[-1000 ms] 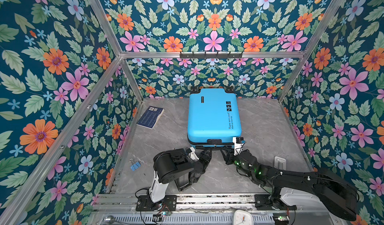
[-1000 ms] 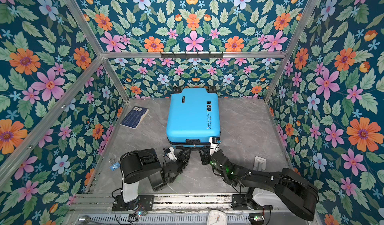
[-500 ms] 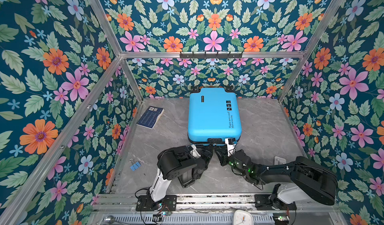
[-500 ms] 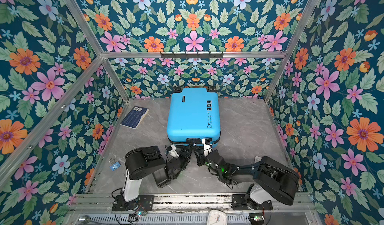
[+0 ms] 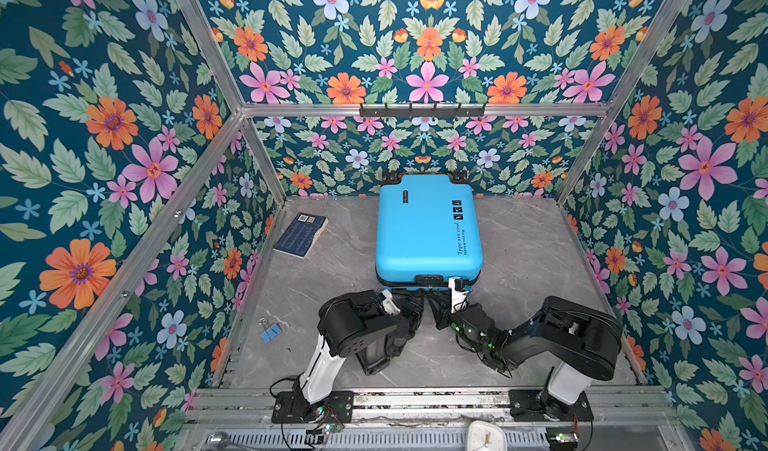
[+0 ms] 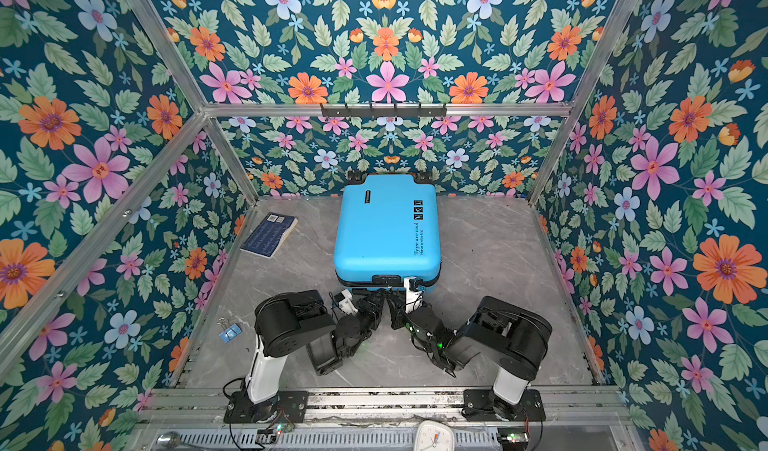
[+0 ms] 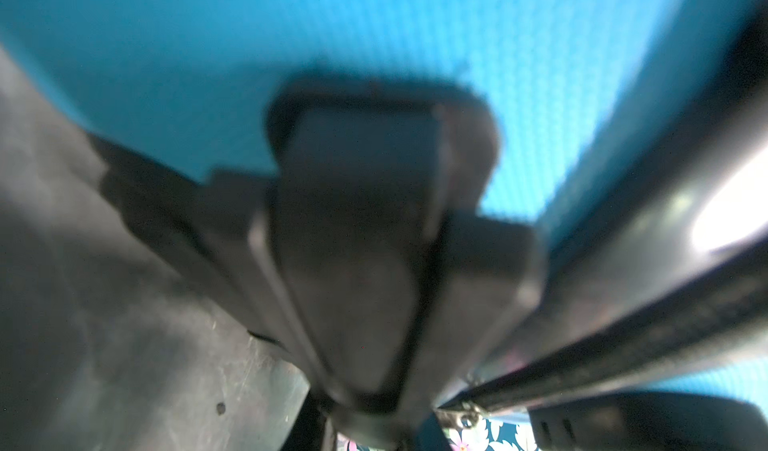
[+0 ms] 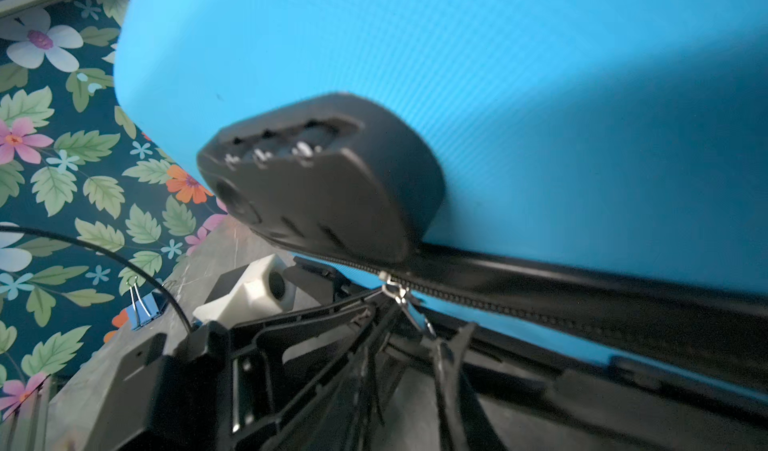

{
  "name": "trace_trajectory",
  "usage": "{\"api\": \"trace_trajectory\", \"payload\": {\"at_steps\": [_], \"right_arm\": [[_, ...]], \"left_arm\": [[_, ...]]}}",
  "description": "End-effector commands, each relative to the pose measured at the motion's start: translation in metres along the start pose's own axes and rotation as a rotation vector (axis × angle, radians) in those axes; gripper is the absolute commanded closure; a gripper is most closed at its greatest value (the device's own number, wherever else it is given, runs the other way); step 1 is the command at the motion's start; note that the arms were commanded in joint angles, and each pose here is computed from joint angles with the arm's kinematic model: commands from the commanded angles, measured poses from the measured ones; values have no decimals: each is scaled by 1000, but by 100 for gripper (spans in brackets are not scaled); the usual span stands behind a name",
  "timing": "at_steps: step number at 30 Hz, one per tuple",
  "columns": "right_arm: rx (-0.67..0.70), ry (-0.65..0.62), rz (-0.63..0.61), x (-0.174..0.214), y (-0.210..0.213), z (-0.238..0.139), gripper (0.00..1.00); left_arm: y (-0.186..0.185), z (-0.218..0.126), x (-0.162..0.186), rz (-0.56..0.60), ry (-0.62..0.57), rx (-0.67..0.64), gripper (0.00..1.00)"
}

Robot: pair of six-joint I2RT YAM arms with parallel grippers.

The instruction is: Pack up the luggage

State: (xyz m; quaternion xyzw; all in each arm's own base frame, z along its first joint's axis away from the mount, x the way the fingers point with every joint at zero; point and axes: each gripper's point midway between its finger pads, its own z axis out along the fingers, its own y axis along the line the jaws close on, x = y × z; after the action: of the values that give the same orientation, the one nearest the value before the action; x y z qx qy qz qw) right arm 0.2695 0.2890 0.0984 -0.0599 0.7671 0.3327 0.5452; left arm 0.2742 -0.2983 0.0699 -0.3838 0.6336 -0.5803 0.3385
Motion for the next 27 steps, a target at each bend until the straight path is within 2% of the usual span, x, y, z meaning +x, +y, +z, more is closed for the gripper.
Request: {"api": "trace_trajectory", "payload": {"at_steps": [1,9,19,27], "right_arm": [[10,-69,1,-15,0,-2,71],[17,-60,-23,-15,2,8,69],[39,-88,-6,-17,1,23,74],[96,-117,33,-20,-11,29,83]], "left_arm": [[0,1,-5,63,-20,4,100],[2,3,-1,62,-1,0,100],[2,5,3,59,17,1,100],[4,5,5,58,24,-3,100]]}}
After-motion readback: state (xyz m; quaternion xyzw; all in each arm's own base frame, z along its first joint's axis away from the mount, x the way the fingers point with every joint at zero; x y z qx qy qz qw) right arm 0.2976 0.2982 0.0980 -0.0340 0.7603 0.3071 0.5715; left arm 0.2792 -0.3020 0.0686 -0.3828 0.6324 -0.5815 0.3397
